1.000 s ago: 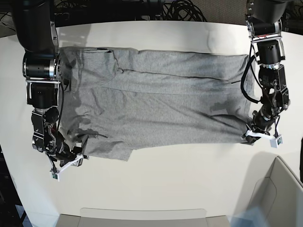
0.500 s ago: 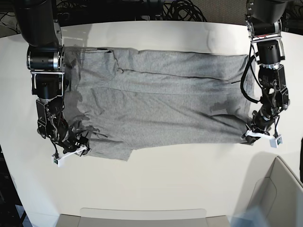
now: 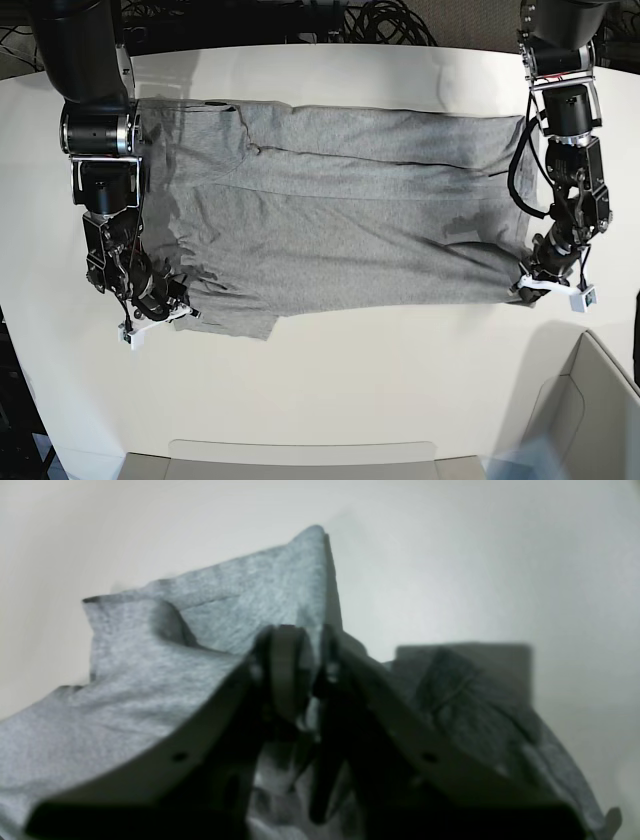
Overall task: Fold the T-shirt properly
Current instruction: 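Lift the hem with both grippers and fold it toward the collar fold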
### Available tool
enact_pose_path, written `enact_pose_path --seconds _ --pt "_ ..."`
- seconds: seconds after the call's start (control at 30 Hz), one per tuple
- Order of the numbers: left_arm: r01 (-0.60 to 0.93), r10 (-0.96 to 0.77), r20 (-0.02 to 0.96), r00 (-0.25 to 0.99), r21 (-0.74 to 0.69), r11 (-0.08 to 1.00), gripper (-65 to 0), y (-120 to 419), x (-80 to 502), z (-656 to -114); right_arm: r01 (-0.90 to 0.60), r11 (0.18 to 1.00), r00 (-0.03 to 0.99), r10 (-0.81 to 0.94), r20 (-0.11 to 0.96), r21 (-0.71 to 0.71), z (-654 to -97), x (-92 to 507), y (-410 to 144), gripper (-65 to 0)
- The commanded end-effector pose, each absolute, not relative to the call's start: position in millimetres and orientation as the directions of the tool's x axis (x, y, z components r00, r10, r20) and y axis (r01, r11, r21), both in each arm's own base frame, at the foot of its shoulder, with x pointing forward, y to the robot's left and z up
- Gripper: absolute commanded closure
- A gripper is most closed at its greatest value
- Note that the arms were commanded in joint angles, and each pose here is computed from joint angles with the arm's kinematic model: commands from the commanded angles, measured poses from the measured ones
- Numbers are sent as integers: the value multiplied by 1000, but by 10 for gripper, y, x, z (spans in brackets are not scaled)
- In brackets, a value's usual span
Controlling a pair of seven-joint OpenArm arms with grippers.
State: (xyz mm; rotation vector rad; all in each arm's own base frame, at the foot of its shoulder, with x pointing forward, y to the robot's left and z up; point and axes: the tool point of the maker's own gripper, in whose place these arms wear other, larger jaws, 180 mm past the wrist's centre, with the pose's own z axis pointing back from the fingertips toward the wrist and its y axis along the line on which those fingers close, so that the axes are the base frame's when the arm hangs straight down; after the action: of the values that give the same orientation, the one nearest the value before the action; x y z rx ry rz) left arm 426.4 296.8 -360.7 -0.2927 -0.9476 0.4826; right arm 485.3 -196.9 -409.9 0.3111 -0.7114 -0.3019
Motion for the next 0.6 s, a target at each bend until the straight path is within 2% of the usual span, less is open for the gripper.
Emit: enact_pose_path --seconds 0.0,0.17,0.3,0.57 --pt "-239 503 746 435 -443 864 0 3051 4391 -3355 135 912 666 -373 646 387 -3800 5076 -2009 -29" --pt "-239 503 746 435 -443 864 0 3051 4391 -3355 21 950 685 -241 687 313 -3648 5125 -1809 -26" --pt "-239 505 745 436 -444 863 0 3050 4387 -3361 -52 961 661 -172 730 273 -3519 5115 -1699 -24" --pt "-240 507 747 431 -447 862 0 3060 4396 -3339 -84 962 634 -148 759 258 -3418 5097 -1674 -3"
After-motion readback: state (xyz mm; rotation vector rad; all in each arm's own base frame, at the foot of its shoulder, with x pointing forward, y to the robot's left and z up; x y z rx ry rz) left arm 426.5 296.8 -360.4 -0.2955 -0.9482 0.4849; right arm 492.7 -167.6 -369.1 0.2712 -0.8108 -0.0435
